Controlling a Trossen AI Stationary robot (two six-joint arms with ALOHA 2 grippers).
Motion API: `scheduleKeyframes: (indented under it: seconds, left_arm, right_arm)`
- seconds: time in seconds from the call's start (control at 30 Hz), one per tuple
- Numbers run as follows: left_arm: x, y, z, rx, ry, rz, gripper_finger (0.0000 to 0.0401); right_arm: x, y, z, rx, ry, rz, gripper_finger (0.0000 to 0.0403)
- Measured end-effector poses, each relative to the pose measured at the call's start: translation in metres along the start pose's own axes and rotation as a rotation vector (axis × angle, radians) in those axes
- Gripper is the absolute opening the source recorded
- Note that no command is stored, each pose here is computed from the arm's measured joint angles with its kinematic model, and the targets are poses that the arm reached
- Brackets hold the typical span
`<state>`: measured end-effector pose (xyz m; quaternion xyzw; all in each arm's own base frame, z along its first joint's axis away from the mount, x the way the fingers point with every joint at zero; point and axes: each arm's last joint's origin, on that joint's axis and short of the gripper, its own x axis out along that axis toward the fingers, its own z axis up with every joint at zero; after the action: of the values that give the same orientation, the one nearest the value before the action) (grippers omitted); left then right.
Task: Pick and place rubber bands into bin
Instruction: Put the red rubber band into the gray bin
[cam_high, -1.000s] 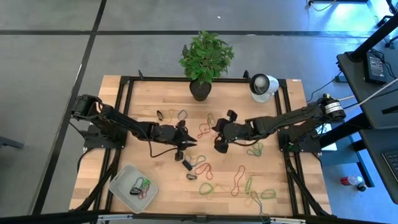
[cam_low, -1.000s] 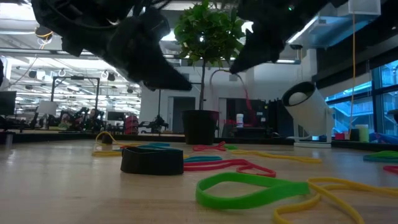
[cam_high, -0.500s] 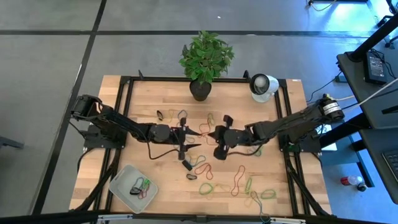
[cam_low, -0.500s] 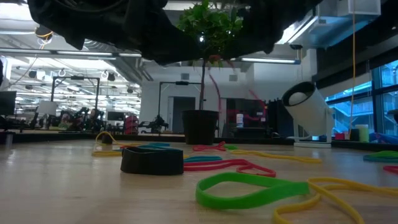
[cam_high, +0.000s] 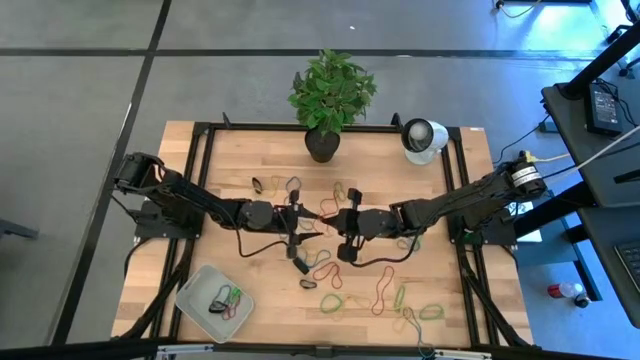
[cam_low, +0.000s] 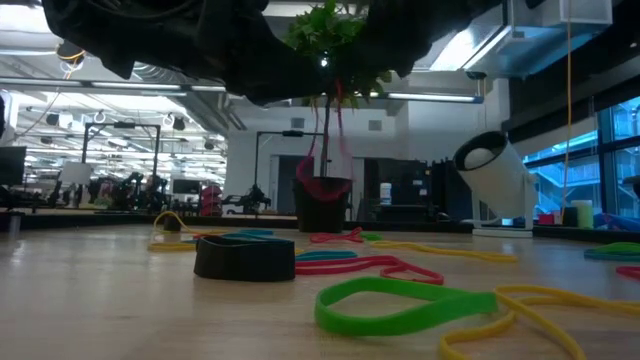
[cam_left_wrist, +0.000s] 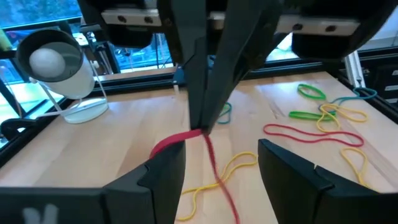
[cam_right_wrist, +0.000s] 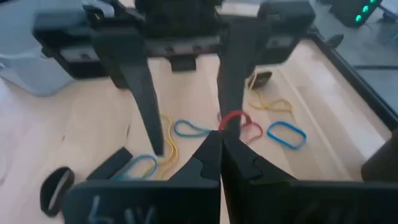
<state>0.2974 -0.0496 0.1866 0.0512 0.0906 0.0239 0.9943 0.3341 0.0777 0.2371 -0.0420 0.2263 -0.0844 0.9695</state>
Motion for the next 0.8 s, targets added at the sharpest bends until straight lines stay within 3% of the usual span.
scheduleKeyframes:
  seconds: [0.43,0.6,0.8]
  left_arm:
    - [0.0,0.001,0.003,-0.032,-0.027,0.027,0.0196]
    - [0.0,-0.001,0.004,-0.038,-0.045,-0.024,0.0195]
    - [-0.001,-0.006,0.005,-0.083,-0.046,-0.051,0.0148]
  right_arm:
    - [0.005,0.006,0.009,-0.04,-0.125,0.064,0.0001]
    - [0.013,0.009,0.004,-0.068,-0.127,0.06,0.0001]
    - [0.014,0.01,0.004,-0.066,-0.134,0.06,0.0003]
